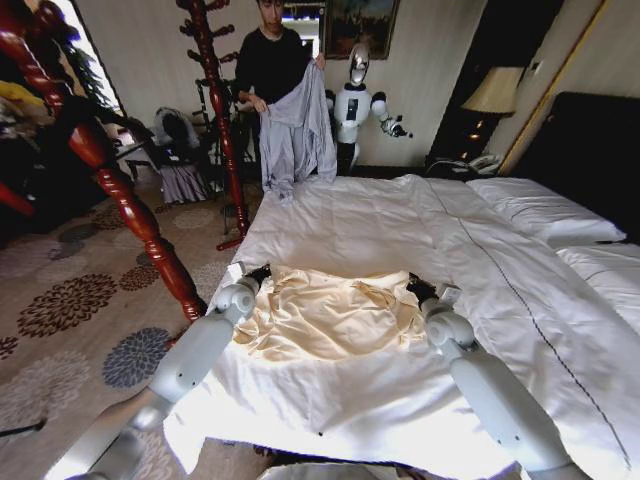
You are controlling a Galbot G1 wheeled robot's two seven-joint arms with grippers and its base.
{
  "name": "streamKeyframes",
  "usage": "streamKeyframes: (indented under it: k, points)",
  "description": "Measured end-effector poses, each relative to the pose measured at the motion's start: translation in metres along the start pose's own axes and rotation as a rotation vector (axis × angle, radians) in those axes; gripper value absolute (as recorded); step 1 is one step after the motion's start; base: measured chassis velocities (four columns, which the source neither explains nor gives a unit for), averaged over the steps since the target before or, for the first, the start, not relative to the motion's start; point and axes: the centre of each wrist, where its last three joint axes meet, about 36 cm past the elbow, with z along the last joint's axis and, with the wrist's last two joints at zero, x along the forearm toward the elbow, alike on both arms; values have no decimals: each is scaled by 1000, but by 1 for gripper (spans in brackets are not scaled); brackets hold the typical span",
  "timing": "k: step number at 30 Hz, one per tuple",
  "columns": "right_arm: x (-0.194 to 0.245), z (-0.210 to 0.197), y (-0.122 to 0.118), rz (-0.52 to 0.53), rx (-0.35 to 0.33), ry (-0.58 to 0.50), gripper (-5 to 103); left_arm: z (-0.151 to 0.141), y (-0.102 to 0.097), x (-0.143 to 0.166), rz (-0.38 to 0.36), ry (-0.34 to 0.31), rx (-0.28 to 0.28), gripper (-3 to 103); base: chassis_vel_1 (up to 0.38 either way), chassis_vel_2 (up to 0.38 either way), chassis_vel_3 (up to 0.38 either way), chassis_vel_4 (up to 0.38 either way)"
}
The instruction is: Pick up the clothes from the bed and hang them on the clothes hanger.
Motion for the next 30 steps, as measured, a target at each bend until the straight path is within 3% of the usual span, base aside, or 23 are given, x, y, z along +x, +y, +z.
streamKeyframes:
  k: [10, 12, 14, 18, 22, 25, 30]
  points:
    - [4, -2, 6, 0, 11, -9, 0, -18, 6, 24, 28, 4, 23, 36, 0, 0, 0, 0]
    - [4, -1, 5, 2, 10, -9, 0, -22, 11, 28, 16, 3, 17, 46, 0, 0, 0, 0]
    - [4, -1, 5, 2, 10, -9, 0, -24, 14, 30, 8, 3, 15, 46, 0, 0, 0, 0]
    - [5, -2, 6, -2, 13, -11, 0, -30, 29, 39, -20, 6, -2, 69, 0, 0, 0, 0]
    - [5, -2, 6, -4, 15, -11, 0, -33, 37, 45, -31, 2, -18, 79, 0, 0, 0, 0]
    - [6, -2, 6, -8, 15, -13, 0, -39, 43, 52, -41, -14, -29, 94, 0, 0, 0, 0]
    - [7, -2, 6, -11, 17, -14, 0, -43, 49, 59, -54, -30, -41, 100, 0, 0, 0, 0]
